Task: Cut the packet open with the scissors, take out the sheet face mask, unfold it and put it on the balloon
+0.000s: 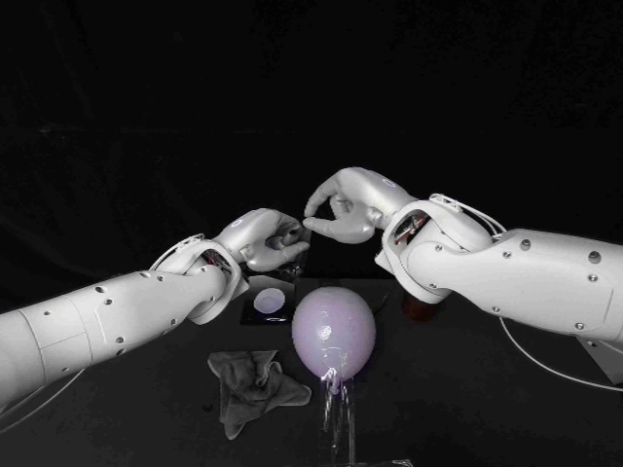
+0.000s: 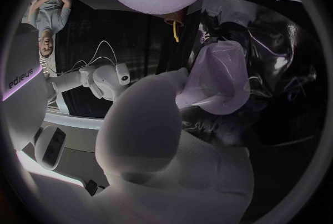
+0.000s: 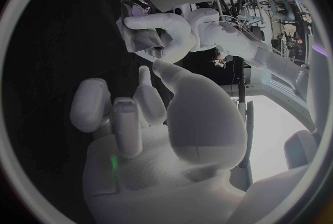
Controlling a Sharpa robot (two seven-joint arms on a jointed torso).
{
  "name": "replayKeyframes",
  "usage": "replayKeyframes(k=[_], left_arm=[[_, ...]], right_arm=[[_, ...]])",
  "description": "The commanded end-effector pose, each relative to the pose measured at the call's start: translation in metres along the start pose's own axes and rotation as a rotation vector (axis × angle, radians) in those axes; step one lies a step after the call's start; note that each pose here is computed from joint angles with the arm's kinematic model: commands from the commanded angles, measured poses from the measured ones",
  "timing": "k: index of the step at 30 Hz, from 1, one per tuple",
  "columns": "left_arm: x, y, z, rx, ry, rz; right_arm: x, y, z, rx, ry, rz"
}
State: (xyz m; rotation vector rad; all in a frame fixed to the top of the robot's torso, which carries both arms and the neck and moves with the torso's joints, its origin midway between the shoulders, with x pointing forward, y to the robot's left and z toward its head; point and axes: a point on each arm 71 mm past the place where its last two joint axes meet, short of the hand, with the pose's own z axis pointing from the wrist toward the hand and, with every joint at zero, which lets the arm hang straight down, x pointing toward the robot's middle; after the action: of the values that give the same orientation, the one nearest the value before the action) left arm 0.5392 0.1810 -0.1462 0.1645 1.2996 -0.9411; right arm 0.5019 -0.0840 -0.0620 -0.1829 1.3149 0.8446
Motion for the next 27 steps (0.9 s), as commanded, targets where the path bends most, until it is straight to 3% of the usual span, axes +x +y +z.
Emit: replayKeyframes(k=[1, 27], left_arm=[[-0.0019, -0.0025, 0.0021, 0.002, -0.02, 0.008], [-0.0002, -0.0055, 0.0033, 0.005, -0.016, 0.001]], right_arm=[[-0.001, 0.007, 0.0, -0.045, -0.05, -0.116], [0.009, 0.019, 0.004, -0.087, -0.113, -0.255]])
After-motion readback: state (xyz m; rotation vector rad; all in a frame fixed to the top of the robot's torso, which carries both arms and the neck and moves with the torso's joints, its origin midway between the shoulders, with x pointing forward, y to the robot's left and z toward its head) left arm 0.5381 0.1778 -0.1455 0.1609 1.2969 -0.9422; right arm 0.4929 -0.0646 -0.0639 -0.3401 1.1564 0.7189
